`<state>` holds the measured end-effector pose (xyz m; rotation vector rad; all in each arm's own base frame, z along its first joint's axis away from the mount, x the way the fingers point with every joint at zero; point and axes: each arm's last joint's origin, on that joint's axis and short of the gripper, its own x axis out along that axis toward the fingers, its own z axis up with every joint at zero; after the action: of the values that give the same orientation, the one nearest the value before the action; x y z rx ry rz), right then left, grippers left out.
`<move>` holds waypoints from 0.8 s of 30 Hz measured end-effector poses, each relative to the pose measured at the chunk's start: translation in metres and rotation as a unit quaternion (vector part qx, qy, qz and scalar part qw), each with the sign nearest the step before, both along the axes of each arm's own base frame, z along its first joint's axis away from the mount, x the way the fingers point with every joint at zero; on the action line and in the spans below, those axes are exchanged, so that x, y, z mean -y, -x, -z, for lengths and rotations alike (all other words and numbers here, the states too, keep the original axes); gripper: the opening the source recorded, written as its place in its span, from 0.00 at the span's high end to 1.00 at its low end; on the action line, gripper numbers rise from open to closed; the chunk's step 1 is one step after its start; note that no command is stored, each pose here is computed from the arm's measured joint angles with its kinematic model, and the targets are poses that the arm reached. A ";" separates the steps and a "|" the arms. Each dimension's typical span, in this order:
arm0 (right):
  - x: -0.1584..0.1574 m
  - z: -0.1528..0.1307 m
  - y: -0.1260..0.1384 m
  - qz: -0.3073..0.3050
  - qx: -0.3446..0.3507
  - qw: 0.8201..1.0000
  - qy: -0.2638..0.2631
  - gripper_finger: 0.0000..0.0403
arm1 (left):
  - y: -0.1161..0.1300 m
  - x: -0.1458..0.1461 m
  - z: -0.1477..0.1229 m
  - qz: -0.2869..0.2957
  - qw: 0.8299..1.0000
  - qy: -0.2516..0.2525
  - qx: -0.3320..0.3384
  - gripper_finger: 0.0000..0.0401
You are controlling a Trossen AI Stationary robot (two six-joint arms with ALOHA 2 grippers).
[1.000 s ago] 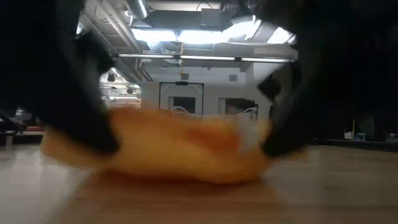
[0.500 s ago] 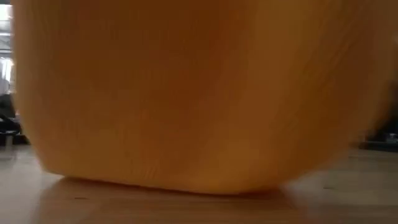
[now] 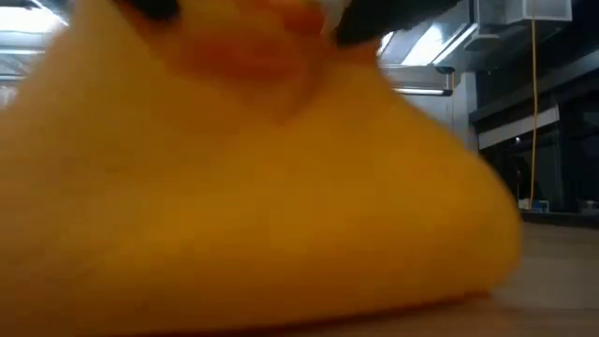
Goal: Fold microfiber towels
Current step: Fold the orange microfiber cloth
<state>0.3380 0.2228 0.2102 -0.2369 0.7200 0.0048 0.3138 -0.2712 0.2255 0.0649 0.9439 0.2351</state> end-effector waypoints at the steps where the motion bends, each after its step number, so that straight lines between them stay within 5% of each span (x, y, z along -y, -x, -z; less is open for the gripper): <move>1: 0.006 0.000 -0.004 0.006 -0.001 1.000 0.003 1.00 | -0.001 -0.004 0.003 -0.004 1.000 -0.010 -0.009 1.00; 12: 0.068 0.018 -0.041 0.061 -0.036 0.997 0.012 1.00 | -0.007 -0.049 0.037 -0.050 0.993 -0.047 -0.097 1.00; 24: 0.100 0.032 -0.058 0.095 -0.047 0.994 0.022 0.96 | -0.003 -0.070 0.056 -0.069 0.985 -0.102 -0.120 1.00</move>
<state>0.3957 0.1224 0.1786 -0.2098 0.8339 -0.1817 0.3168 -0.2008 0.1695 0.2201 1.1643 0.4606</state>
